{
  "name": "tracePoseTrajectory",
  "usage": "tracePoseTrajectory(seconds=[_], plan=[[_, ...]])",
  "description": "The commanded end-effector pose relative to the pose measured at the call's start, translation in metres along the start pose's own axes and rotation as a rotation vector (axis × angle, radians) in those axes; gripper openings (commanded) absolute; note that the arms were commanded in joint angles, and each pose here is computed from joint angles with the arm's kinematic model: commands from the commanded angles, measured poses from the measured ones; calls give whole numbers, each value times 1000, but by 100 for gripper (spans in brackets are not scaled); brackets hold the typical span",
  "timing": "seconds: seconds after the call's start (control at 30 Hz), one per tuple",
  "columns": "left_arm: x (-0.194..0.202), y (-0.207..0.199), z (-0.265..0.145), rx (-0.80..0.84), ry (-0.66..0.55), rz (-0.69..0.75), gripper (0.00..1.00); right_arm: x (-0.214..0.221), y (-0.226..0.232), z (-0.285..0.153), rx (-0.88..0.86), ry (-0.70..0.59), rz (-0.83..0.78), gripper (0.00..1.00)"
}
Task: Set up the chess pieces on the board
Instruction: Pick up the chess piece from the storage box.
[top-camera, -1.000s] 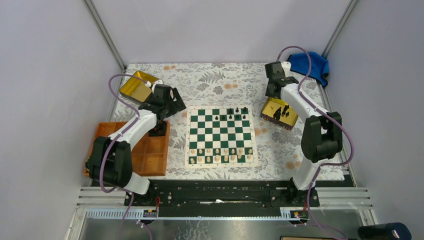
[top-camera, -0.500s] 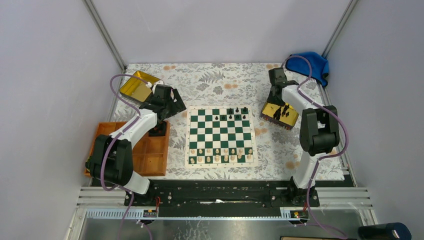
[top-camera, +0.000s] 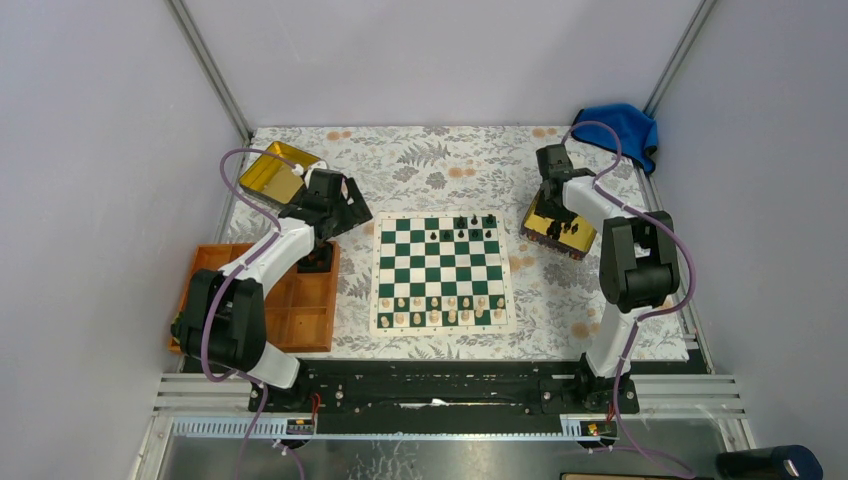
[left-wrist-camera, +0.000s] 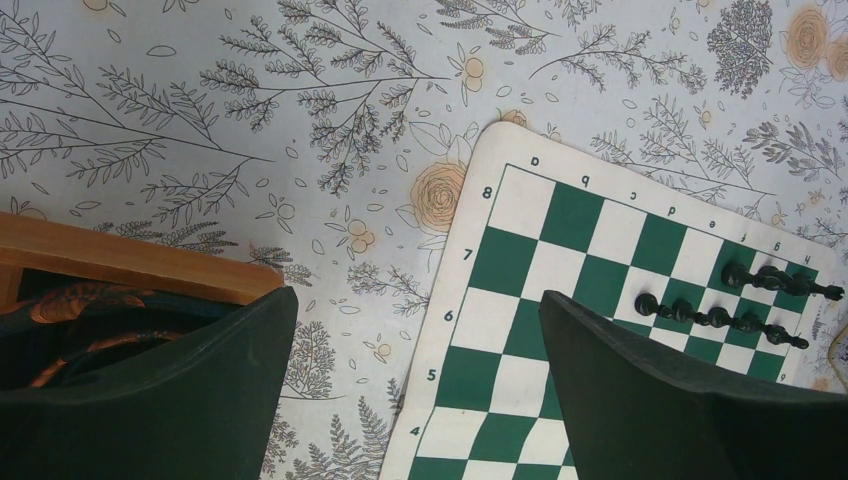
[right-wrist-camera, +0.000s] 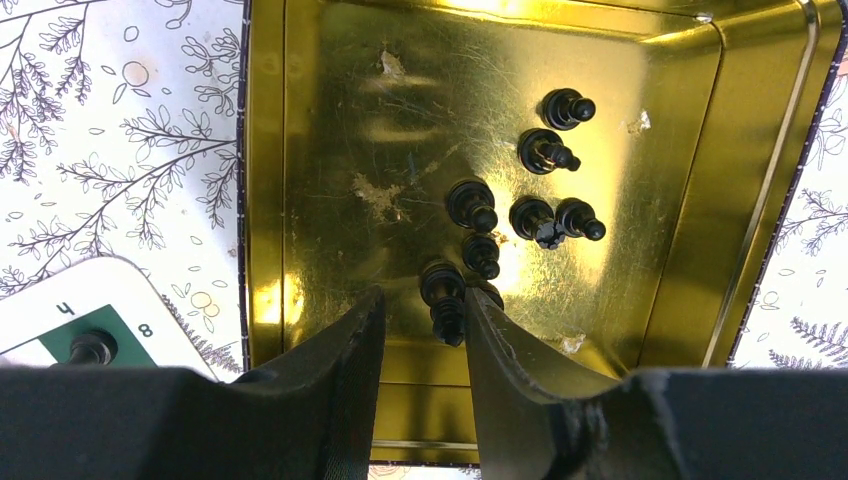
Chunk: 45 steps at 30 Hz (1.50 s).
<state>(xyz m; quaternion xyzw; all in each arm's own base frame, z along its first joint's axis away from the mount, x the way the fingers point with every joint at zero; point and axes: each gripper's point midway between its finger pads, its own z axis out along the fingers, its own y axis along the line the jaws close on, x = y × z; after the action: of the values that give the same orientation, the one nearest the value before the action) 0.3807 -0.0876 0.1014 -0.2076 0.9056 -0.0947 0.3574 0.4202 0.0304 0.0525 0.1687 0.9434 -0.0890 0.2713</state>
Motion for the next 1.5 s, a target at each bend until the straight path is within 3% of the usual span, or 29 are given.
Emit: tracePoseTrajectory(seconds=[0.0,0.57,0.93,1.17,1.47], plan=[[-7,-2,-6,9,-16,16,99,-17,1,-18,-33,-56,44,41],[3,4,-9,3,-2,15,99,-4,-3,-15,-31,-29,38,39],[4,5,-7,3,2,14,99,-3,-4,-14,-24,-28,36,25],[6,5,-6,1,8,14,99,-5,-5,-13,-11,-35,28,6],[6,5,-6,1,8,15,99,-10,-5,-14,-12,-45,23,0]])
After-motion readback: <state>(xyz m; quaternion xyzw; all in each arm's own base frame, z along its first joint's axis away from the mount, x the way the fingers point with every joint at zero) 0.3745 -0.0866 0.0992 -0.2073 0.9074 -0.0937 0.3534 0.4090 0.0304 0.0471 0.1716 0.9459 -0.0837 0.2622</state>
